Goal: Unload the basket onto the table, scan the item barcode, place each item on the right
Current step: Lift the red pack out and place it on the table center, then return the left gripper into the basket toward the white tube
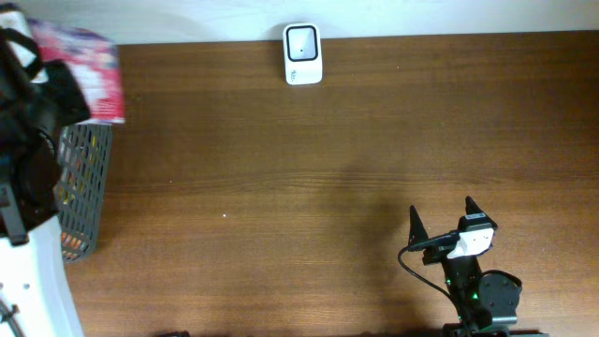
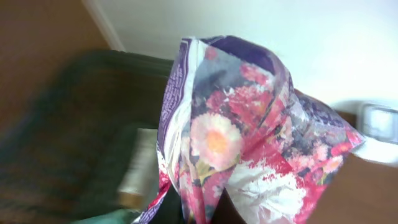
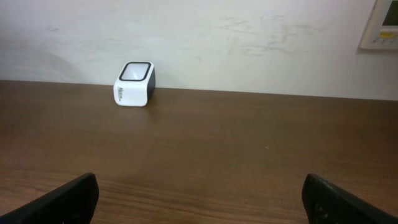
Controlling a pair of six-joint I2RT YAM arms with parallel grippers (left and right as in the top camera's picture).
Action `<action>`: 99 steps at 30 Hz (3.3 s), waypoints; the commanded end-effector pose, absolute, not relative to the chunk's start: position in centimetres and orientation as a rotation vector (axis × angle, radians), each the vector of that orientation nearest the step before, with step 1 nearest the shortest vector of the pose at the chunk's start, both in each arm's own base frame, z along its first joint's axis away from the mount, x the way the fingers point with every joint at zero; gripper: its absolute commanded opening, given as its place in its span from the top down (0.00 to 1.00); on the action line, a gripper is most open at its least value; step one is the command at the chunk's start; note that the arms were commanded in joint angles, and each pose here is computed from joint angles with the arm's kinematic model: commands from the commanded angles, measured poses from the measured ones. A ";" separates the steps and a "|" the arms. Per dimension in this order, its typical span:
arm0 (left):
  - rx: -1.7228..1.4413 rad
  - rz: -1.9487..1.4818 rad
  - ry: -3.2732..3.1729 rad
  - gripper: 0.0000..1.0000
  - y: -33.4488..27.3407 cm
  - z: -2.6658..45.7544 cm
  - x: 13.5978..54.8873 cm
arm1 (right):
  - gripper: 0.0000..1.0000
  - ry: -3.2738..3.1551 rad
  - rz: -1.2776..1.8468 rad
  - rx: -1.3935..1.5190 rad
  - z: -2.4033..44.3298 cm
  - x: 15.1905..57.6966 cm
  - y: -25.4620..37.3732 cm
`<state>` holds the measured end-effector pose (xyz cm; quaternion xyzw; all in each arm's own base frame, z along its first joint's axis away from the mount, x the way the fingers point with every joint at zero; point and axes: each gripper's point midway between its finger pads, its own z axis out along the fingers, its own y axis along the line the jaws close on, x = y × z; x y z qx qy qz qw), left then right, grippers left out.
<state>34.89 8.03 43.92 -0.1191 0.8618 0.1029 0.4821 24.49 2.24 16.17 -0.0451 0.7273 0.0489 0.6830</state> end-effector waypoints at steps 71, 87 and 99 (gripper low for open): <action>-0.392 0.683 1.945 0.01 15.5 48.7 28.1 | 0.01 1.634 0.116 -0.096 15.9 24.5 2.3; -0.389 0.454 2.463 0.03 28.5 29.1 37.3 | 0.01 1.634 0.116 -0.096 15.9 24.5 2.3; -0.458 0.286 2.824 0.12 32.0 8.9 40.5 | 0.01 1.634 0.116 -0.096 15.9 24.5 2.3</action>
